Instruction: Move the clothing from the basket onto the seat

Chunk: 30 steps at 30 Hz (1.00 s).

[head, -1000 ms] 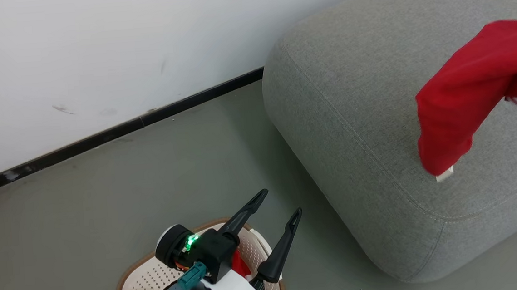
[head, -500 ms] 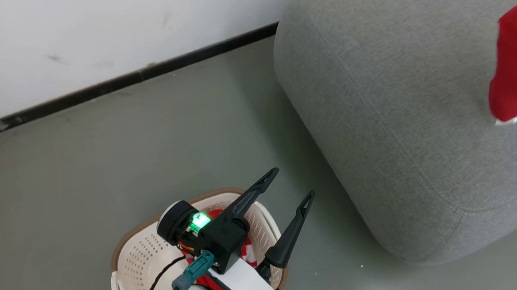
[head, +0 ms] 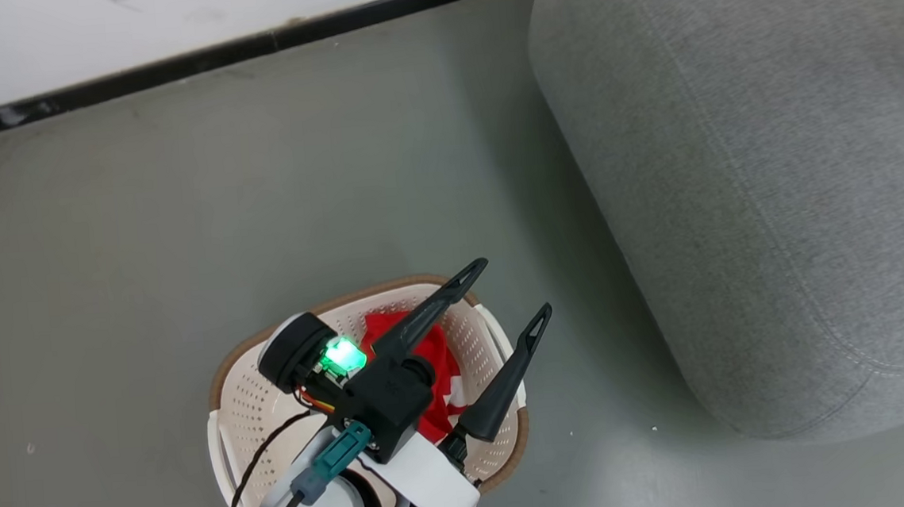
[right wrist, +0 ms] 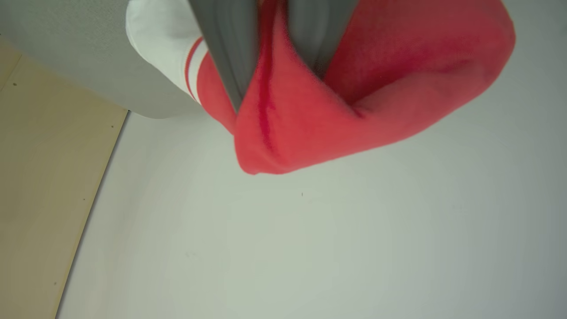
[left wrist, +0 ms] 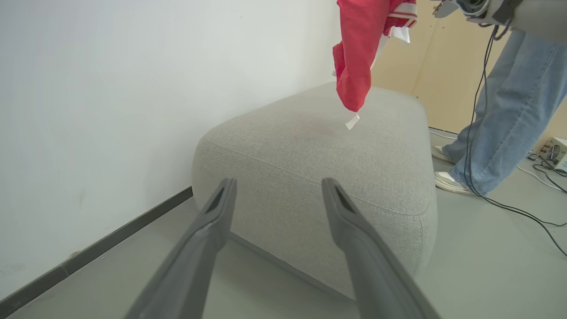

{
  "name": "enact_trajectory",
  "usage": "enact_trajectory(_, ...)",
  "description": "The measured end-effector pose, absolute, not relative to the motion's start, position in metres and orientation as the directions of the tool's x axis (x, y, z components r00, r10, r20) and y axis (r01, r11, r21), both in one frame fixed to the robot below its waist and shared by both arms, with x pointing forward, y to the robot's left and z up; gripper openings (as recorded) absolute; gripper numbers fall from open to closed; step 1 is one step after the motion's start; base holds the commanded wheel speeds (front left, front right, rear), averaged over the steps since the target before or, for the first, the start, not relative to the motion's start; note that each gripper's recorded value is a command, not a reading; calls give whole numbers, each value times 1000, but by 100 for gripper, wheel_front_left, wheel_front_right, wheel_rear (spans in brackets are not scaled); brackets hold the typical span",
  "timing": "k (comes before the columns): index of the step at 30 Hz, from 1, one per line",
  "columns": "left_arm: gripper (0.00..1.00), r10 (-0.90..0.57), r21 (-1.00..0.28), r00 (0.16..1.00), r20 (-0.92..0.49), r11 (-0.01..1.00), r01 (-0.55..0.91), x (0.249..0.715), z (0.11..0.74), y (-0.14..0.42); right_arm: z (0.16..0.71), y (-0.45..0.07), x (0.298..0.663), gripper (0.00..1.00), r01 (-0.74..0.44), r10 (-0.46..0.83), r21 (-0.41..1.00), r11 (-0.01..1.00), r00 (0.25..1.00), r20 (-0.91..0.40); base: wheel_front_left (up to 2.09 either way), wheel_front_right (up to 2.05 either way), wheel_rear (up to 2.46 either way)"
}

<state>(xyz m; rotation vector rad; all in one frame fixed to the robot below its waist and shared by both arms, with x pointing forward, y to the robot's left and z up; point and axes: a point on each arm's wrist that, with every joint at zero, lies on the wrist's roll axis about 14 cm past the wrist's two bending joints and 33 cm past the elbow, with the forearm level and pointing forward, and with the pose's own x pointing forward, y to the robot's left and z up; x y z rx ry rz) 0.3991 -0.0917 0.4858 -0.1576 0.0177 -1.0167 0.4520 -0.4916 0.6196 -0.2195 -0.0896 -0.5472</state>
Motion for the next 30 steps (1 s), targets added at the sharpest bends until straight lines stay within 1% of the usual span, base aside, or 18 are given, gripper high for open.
enact_trajectory(4,100,-841,-140,538,62,527,839,408,485,-87,606,-494,464,0,538,-524,-172,825,843,121,0,0,0)
enact_trajectory(8,100,-835,-144,547,60,535,833,415,481,-83,589,-504,468,0,572,-563,-167,803,820,102,0,0,0)
enact_trajectory(15,100,-840,-154,540,48,528,835,419,472,-84,546,-508,471,0,581,-592,-203,788,806,7,0,0,0)
enact_trajectory(19,100,-841,-162,539,44,526,835,422,467,-83,510,-505,466,0,585,-606,-199,786,792,-68,0,0,0)
enact_trajectory(24,100,-841,-168,540,22,529,832,427,457,-81,460,-503,446,0,600,-630,-196,776,754,-186,0,0,0)
enact_trajectory(30,100,-842,-169,540,16,530,831,433,449,-80,419,-494,430,0,613,-638,-181,769,718,-278,0,0,0)
